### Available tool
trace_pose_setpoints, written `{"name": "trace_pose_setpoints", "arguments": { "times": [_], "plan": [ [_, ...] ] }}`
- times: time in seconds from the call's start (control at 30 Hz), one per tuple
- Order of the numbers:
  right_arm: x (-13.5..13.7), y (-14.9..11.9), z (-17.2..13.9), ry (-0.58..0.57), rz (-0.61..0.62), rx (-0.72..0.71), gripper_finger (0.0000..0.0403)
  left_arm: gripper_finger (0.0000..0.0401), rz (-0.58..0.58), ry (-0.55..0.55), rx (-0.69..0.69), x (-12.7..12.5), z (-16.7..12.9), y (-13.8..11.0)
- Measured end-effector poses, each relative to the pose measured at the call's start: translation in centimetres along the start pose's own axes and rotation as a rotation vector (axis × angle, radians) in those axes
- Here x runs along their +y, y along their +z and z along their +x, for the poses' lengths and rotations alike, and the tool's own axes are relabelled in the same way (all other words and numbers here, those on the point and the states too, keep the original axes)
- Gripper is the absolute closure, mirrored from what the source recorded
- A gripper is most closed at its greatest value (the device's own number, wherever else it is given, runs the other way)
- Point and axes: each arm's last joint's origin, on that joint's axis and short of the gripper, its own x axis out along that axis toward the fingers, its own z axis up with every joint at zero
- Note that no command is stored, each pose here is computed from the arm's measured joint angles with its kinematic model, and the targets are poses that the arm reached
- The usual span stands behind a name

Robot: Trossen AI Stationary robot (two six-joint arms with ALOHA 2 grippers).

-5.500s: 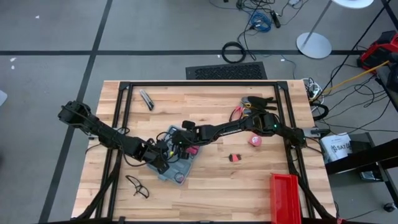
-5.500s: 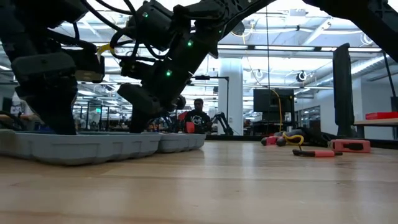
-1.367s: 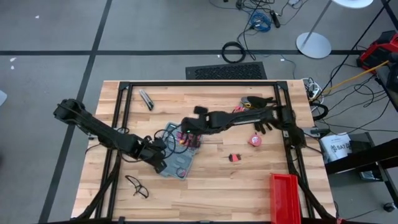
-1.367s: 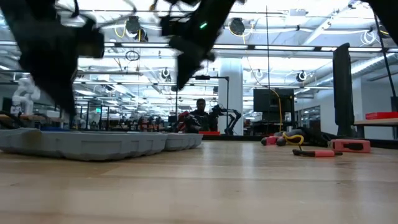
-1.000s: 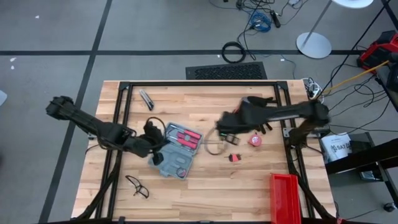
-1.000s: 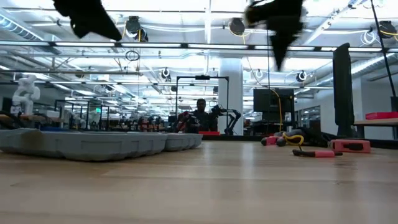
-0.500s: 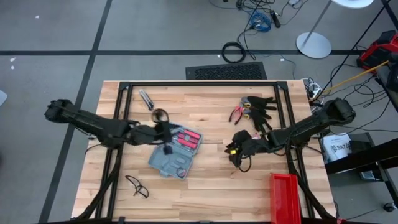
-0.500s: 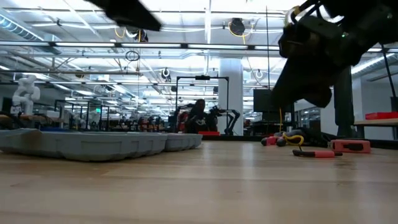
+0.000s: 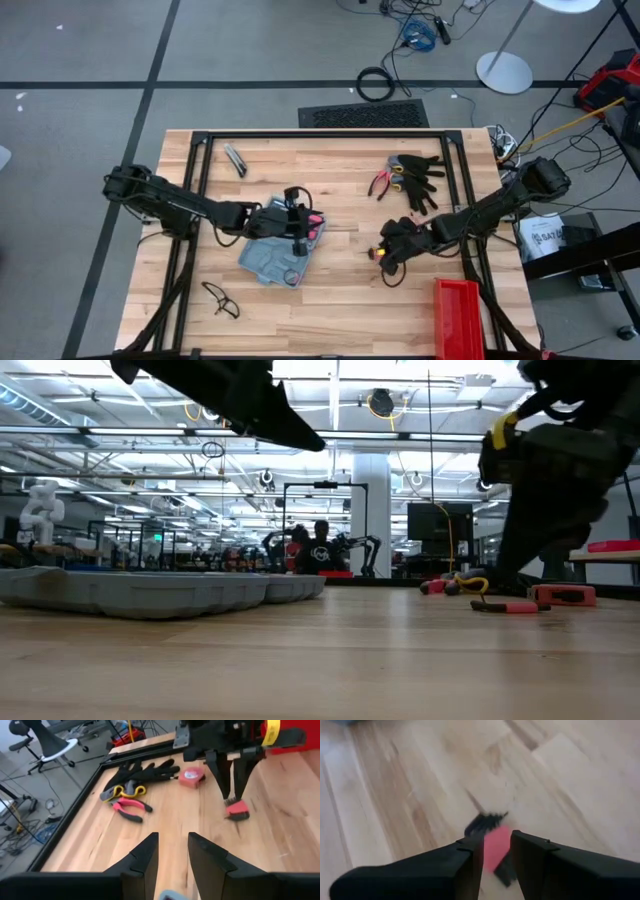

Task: Prefit tool cases
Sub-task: Put the pink hex key into the gray prefit tool case

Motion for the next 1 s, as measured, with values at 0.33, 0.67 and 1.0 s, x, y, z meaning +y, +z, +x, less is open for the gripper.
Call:
{"name": "trace_pose_setpoints", "arguments": {
  "times": [0.33, 0.67, 1.0],
  "plan": [
    [-0.1, -0.6, 0.9, -0.083, -0.06, -0.023, 0.0321, 0.0289, -0.045, 0.003, -0.008, 0.2, -0.2, 0.2],
    [0.4, -0.4, 2.0, -0.045, -0.074, -0.06, 0.0321, 0.0289, -0.062, 0.002, -0.002, 0.2, -0.2, 0.1],
    [0.2, -0.4, 3.4, -0.062, -0.056, -0.068, 0.0321, 0.0289, -0.062, 0.002, -0.002, 0.2, -0.2, 0.1]
  ]
}}
